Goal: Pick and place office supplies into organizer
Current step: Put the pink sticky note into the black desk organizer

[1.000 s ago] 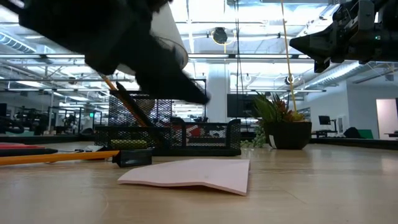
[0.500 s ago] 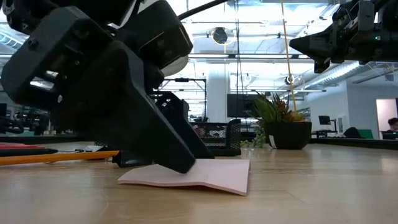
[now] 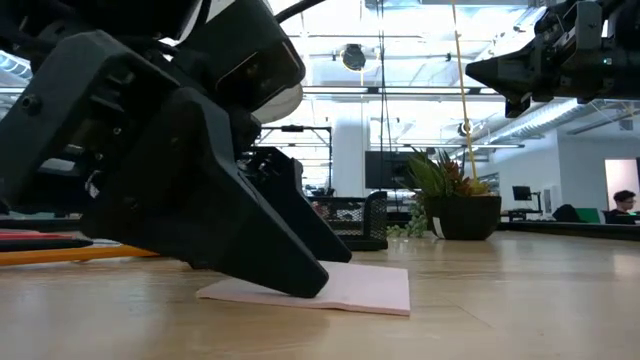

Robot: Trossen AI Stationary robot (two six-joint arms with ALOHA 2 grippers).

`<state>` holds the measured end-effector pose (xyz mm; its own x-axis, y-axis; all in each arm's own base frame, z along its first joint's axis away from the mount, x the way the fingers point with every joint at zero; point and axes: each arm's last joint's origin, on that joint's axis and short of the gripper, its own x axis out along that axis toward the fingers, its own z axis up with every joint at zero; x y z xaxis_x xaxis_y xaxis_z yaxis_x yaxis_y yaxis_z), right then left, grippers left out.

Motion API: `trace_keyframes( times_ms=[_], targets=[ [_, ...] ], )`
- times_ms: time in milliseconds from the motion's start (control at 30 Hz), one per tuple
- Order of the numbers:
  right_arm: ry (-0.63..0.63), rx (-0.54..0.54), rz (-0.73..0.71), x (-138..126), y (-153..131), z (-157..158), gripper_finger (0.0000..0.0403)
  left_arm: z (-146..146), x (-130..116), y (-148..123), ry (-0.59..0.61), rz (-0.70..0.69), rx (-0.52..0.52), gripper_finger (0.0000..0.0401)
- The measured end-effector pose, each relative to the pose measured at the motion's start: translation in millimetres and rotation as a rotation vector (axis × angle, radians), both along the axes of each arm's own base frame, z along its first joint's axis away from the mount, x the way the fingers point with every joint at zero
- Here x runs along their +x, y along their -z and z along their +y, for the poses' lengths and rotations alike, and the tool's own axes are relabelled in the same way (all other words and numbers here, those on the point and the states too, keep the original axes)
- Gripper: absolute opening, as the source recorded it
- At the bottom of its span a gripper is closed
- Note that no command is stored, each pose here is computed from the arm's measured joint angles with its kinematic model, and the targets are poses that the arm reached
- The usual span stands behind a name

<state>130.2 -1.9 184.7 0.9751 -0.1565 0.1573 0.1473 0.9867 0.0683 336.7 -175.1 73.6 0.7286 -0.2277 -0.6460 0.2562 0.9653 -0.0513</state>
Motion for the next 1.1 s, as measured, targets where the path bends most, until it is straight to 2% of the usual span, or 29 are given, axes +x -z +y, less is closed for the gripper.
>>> trace_keyframes(
  times_ms=[433, 767, 933, 1100],
  targets=[
    [0.000, 0.000, 0.000, 0.0, 0.0, 0.0, 0.0000, 2.5, 0.9, 0.9, -0.018, 0.005, -0.020, 0.0156],
    [0.000, 0.000, 0.000, 0.0, 0.0, 0.0, 0.0000, 0.1, 3.9, -3.1, -0.001, -0.050, -0.058, 0.0013],
    [0.000, 0.000, 0.000, 0.0, 0.0, 0.0, 0.0000, -0.3, 4.7, -4.6, 0.001, -0.068, -0.060, 0.0003],
    [0.000, 0.000, 0.000, 0.0, 0.0, 0.0, 0.0000, 0.1, 3.0, -17.9, 0.008, -0.077, -0.062, 0.0002]
  ],
)
